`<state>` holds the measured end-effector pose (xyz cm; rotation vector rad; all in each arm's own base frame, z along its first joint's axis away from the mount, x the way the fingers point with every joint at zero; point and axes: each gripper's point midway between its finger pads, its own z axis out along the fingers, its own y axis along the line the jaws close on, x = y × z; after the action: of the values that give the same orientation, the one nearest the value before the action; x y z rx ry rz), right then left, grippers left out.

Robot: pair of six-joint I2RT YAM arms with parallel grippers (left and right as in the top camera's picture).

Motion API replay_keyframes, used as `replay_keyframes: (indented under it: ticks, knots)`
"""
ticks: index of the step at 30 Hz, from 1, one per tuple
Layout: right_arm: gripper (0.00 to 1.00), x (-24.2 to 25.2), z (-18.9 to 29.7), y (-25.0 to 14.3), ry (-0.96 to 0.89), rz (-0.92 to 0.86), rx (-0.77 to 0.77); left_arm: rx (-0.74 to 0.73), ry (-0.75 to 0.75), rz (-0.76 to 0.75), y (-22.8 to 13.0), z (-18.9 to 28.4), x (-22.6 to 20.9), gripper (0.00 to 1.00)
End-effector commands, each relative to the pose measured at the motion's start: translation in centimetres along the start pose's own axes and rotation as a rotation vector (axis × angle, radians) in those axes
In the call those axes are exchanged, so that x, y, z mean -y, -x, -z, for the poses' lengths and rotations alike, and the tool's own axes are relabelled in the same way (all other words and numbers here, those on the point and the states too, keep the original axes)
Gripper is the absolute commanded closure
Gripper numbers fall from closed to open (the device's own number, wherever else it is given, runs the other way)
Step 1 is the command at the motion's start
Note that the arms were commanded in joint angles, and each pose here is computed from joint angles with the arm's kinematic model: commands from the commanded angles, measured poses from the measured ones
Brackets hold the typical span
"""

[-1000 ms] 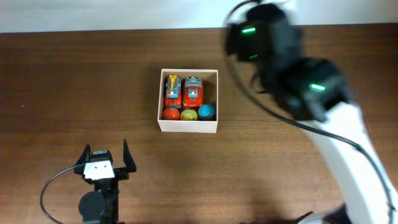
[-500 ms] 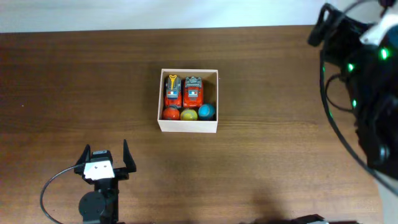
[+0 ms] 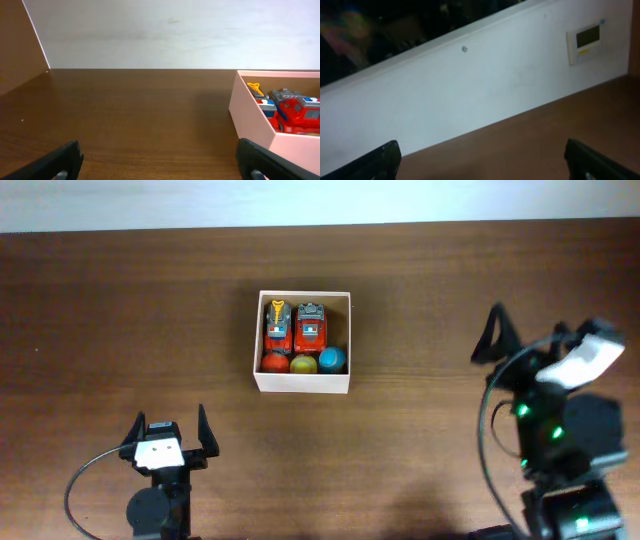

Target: Pack container

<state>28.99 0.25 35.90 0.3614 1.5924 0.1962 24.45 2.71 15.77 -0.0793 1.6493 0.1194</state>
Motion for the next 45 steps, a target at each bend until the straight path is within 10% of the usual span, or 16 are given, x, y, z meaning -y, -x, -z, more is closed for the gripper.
replay_keyframes:
  ticks: [1, 45]
  knots:
    - [0.01, 1.9, 0.9, -3.7, 0.003, 0.050, 0.015, 0.002, -0.006, -0.015, -0.1, 0.0, 0.1, 0.01]
    - [0.01, 5.4, 3.5, -19.8, 0.204, 0.432, -0.045, 0.002, -0.006, -0.015, -0.1, 0.0, 0.1, 0.01]
